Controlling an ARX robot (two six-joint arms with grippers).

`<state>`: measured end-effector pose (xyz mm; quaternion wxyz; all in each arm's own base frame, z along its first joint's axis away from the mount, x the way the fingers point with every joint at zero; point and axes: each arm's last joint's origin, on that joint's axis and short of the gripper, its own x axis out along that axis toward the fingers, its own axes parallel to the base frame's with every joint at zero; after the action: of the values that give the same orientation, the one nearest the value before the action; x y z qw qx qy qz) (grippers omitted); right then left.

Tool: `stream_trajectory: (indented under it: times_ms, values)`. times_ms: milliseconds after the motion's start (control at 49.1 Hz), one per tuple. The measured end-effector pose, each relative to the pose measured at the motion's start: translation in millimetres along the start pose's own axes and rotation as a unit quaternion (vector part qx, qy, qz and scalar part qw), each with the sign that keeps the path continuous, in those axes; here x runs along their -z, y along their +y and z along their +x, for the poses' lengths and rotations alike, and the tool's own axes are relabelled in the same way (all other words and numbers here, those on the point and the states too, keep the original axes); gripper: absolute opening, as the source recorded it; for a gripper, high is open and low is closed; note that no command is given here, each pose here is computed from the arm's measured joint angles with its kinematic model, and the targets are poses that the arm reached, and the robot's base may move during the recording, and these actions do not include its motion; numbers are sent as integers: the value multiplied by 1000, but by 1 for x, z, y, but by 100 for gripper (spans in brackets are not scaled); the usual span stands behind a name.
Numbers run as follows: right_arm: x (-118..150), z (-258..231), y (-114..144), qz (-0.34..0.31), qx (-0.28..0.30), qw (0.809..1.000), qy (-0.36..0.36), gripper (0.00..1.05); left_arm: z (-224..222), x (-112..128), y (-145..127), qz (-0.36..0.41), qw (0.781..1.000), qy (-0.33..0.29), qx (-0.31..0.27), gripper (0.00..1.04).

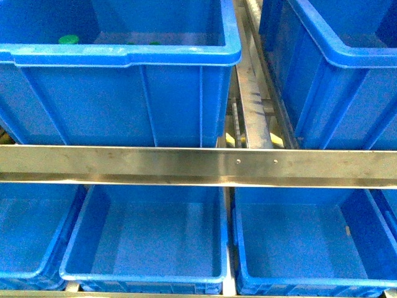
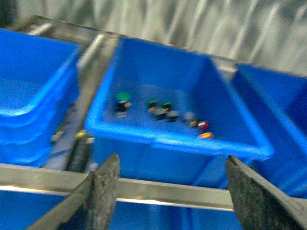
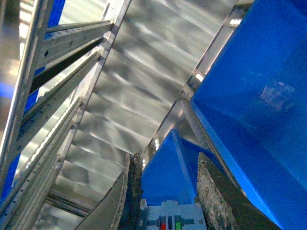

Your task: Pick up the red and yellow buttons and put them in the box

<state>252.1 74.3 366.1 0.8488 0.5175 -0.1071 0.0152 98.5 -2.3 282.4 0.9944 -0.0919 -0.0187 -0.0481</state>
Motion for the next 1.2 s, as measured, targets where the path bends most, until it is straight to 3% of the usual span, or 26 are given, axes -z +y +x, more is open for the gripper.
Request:
stream_trajectory:
  times_ms: [61, 183, 285, 367, 692, 1201]
  values:
    - [2, -4, 4, -22, -1, 1000, -8, 25, -4, 41, 10, 49, 998, 2, -51, 48]
    - [7, -9, 7, -49, -1, 999, -6, 25, -5, 85, 18, 74, 996, 16, -47, 28]
    - [13, -13, 7, -66, -1, 998, -3, 25, -6, 110, 23, 79, 995, 22, -50, 14]
    - [16, -15, 8, -82, 3, 997, -6, 25, -6, 111, 23, 83, 995, 19, -48, 2]
    - [30, -25, 4, -154, 14, 988, -2, 25, -7, 110, 23, 85, 995, 16, -48, 3]
    - [32, -29, 5, -183, 3, 983, -15, 25, -7, 110, 23, 86, 995, 16, -49, 98]
